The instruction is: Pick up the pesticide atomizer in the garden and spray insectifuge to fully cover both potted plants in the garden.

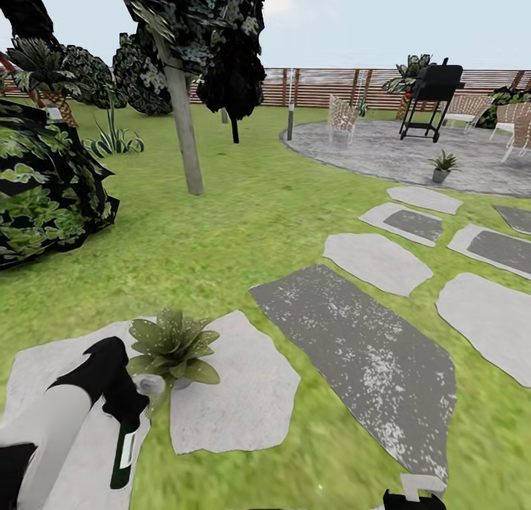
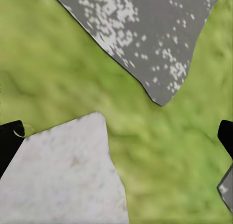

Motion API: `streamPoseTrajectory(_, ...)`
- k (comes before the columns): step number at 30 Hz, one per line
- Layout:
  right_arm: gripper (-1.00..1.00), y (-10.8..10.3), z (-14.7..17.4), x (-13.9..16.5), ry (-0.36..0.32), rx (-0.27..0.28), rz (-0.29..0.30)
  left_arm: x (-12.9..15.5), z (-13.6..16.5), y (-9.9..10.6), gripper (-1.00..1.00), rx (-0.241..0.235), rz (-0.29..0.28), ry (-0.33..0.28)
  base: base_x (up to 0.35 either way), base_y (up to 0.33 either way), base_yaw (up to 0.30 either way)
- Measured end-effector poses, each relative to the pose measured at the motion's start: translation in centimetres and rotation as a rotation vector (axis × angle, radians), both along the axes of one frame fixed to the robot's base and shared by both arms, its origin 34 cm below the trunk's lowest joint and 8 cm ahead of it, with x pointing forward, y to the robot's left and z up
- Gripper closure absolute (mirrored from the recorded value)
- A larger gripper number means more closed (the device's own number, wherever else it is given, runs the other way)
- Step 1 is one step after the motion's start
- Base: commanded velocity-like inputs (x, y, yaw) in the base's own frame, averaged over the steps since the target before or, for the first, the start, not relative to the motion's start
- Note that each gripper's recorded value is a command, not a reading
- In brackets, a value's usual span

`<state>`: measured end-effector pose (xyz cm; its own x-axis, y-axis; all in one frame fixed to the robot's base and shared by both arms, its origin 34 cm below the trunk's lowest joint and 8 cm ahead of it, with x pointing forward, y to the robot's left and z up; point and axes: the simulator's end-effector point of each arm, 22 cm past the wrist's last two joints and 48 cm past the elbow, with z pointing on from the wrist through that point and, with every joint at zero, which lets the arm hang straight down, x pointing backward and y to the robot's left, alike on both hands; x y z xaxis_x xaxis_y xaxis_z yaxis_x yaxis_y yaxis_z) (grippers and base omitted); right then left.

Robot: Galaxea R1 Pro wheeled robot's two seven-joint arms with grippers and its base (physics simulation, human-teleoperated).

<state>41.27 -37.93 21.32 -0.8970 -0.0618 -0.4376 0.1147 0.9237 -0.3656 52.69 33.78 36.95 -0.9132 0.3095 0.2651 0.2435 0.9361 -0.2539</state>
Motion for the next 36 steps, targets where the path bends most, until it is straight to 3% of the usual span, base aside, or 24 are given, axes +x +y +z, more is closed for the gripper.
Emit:
streamPoseTrajectory(3,-1.0,0.0,0.0,0.1,-0.001,0.002,0.0,0.0,0.9,-0.4,1.0,-0.018,-0.016,0.048,0.0,0.0,0.0)
streamPoseTrajectory(9,-1.0,0.2,0.0,0.1,-0.004,0.004,-0.002,-0.2,1.0,0.0,1.0,0.002,-0.039,0.064,0.0,0.0,0.018)
streamPoseTrajectory(24,-1.0,0.6,0.0,0.2,-0.005,0.007,-0.003,-0.2,1.1,-0.9,1.0,-0.015,-0.043,0.069,0.151,0.0,0.254)
streamPoseTrajectory(36,-1.0,0.4,0.0,0.2,-0.006,0.004,-0.003,0.4,1.4,-0.9,1.0,-0.017,-0.044,0.057,0.15,-0.09,0.041)
